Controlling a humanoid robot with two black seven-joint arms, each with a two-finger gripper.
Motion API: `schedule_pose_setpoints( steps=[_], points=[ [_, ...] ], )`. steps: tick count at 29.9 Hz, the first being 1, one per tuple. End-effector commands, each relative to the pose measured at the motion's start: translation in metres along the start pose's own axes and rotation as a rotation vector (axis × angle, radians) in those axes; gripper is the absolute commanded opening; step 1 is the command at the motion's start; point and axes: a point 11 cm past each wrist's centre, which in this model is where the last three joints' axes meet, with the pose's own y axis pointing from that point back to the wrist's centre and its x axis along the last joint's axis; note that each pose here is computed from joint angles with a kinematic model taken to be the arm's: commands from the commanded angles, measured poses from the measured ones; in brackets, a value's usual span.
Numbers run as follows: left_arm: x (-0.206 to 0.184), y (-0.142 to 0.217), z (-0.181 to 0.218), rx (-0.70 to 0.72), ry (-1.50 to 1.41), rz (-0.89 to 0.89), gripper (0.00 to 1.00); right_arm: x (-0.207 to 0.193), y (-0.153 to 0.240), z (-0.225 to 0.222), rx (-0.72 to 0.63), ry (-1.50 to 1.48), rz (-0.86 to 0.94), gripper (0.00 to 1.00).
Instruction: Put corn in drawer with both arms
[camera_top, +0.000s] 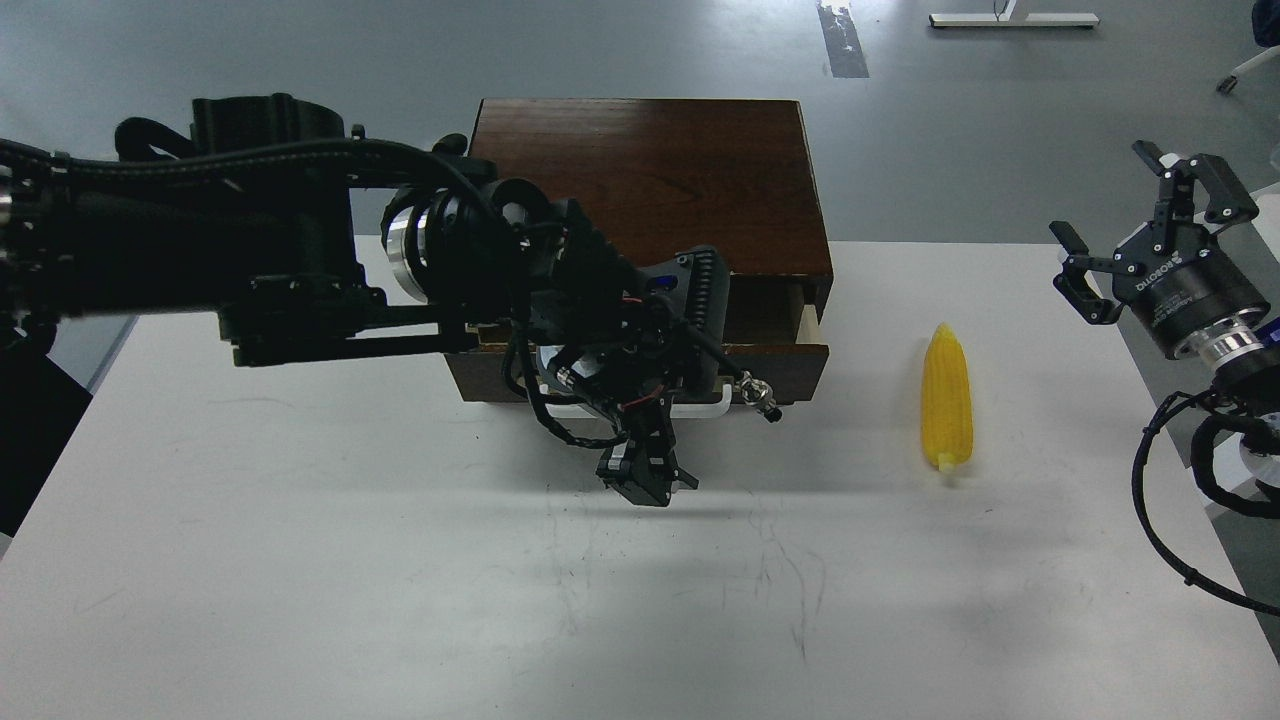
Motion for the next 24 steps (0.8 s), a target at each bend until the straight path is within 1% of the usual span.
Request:
schedule_pose_setpoints(
  steps=[1,2,3,4,5,6,8,9,11,12,14,16,17,18,20,24],
  points=[
    [0.022,0.022,-0.008,0.005,0.075,0.121,0.99,0.001,0.001,0.000,-0.001,0.002,0.003,1.00],
    [0.030,0.028,-0.010,-0.006,0.112,0.165,0.99,0.002,0.002,-0.001,-0.002,0.005,0.004,1.00],
    [0.044,0.044,-0.015,-0.030,0.204,0.267,0.99,0.005,0.003,-0.005,-0.001,0.014,0.010,1.00],
    [0.049,0.052,-0.019,-0.040,0.254,0.315,0.99,0.006,0.004,-0.005,-0.001,0.015,0.011,1.00],
    [0.055,0.070,-0.032,-0.050,0.357,0.406,0.99,0.007,0.005,-0.005,-0.003,0.016,0.013,1.00],
    [0.056,0.079,-0.040,-0.052,0.411,0.450,0.99,0.007,0.006,-0.004,-0.005,0.015,0.015,1.00],
    [0.056,0.109,-0.064,-0.063,0.585,0.601,0.99,0.009,0.007,-0.004,-0.005,0.017,0.018,1.00],
    [0.056,0.109,-0.064,-0.063,0.586,0.602,0.99,0.009,0.007,-0.004,-0.005,0.017,0.018,1.00],
    [0.045,0.138,-0.086,-0.070,0.744,0.742,0.99,0.010,0.009,-0.004,-0.010,0.020,0.022,1.00],
    [0.043,0.143,-0.090,-0.077,0.780,0.774,0.99,0.010,0.009,-0.003,-0.011,0.020,0.022,1.00],
    [0.015,0.154,-0.101,-0.125,0.971,0.895,0.99,0.013,0.013,0.000,-0.021,0.020,0.029,1.00],
    [-0.001,0.159,-0.104,-0.153,1.065,0.957,0.99,0.014,0.015,-0.001,-0.024,0.025,0.030,1.00],
    [-0.019,0.162,-0.106,-0.176,1.159,1.012,0.99,0.015,0.017,-0.003,-0.027,0.030,0.028,1.00],
    [-0.029,0.163,-0.106,-0.185,1.202,1.036,0.99,0.014,0.017,-0.003,-0.029,0.031,0.026,1.00],
    [-0.071,0.160,-0.104,-0.223,1.388,1.135,0.99,0.014,0.020,-0.002,-0.037,0.030,0.023,1.00],
    [-0.115,0.164,-0.102,-0.272,1.599,1.284,0.99,0.015,0.024,-0.004,-0.047,0.042,0.017,1.00]
  ],
)
